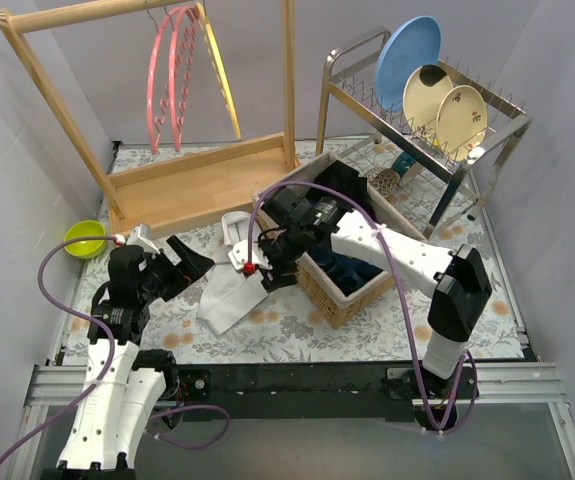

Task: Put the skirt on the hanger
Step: Move the skirt to the center of the board

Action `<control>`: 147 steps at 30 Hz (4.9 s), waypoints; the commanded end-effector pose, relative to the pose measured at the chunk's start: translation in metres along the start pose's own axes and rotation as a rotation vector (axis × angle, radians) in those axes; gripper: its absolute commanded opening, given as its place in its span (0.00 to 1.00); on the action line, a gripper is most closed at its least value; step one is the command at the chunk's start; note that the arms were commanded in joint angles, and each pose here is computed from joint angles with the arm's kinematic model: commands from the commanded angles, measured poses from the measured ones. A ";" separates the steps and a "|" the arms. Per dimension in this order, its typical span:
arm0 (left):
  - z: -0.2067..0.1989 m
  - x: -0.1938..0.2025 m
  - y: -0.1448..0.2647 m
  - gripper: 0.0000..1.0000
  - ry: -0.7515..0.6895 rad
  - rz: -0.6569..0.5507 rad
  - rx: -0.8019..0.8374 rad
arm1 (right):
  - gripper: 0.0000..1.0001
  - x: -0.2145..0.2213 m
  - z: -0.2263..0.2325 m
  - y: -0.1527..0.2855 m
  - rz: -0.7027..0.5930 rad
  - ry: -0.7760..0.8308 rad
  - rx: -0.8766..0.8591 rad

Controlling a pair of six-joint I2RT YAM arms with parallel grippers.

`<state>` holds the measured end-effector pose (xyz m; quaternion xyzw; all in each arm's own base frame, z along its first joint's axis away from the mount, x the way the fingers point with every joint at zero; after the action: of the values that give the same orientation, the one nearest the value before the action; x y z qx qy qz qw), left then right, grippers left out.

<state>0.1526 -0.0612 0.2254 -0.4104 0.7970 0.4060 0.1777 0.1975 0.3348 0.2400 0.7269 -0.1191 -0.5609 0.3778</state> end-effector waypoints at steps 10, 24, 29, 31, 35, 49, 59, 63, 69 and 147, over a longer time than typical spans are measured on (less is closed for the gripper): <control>-0.006 -0.017 0.030 0.87 0.044 -0.188 -0.081 | 0.66 0.034 0.014 -0.098 0.137 0.062 0.122; -0.001 -0.023 0.058 0.87 0.112 -0.339 -0.196 | 0.62 0.056 0.020 -0.141 0.167 0.052 0.030; -0.004 -0.026 0.060 0.87 0.119 -0.364 -0.173 | 0.61 0.061 0.010 -0.152 0.200 0.017 0.078; -0.005 -0.026 0.060 0.87 0.115 -0.359 -0.170 | 0.54 0.067 0.006 -0.161 0.226 -0.023 0.091; -0.004 -0.024 0.064 0.87 0.094 -0.363 -0.167 | 0.36 0.059 -0.001 -0.167 0.210 -0.063 0.083; -0.020 -0.043 0.121 0.86 0.003 -0.606 -0.150 | 0.01 -0.083 0.007 -0.093 -0.208 -0.205 -0.136; -0.025 -0.039 0.124 0.86 -0.019 -0.583 -0.104 | 0.01 -0.050 0.011 -0.149 -0.121 -0.320 -0.286; -0.023 -0.036 0.118 0.86 -0.022 -0.553 -0.095 | 0.18 -0.029 0.023 -0.163 -0.055 -0.348 -0.347; -0.023 -0.034 0.109 0.86 -0.024 -0.516 -0.083 | 0.53 -0.033 0.025 -0.133 -0.041 -0.290 -0.326; -0.038 0.026 0.006 0.77 -0.139 0.264 0.201 | 0.01 -0.063 -0.099 -0.022 -0.244 -0.876 0.491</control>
<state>0.1284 -0.0931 0.2443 -0.2658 0.8690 0.3598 0.2116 0.2635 0.4206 0.2552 0.5199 -0.3425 -0.7795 0.0688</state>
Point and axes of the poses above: each gripper's point midway between its finger pads, its own y axis back along the fingers, its own z axis along the line the jaws close on, x = y × z, the point moved 8 cm from there along y, back along the fingers, and after that the axes turned 7 degrees about -y, right-handed, at the moved point
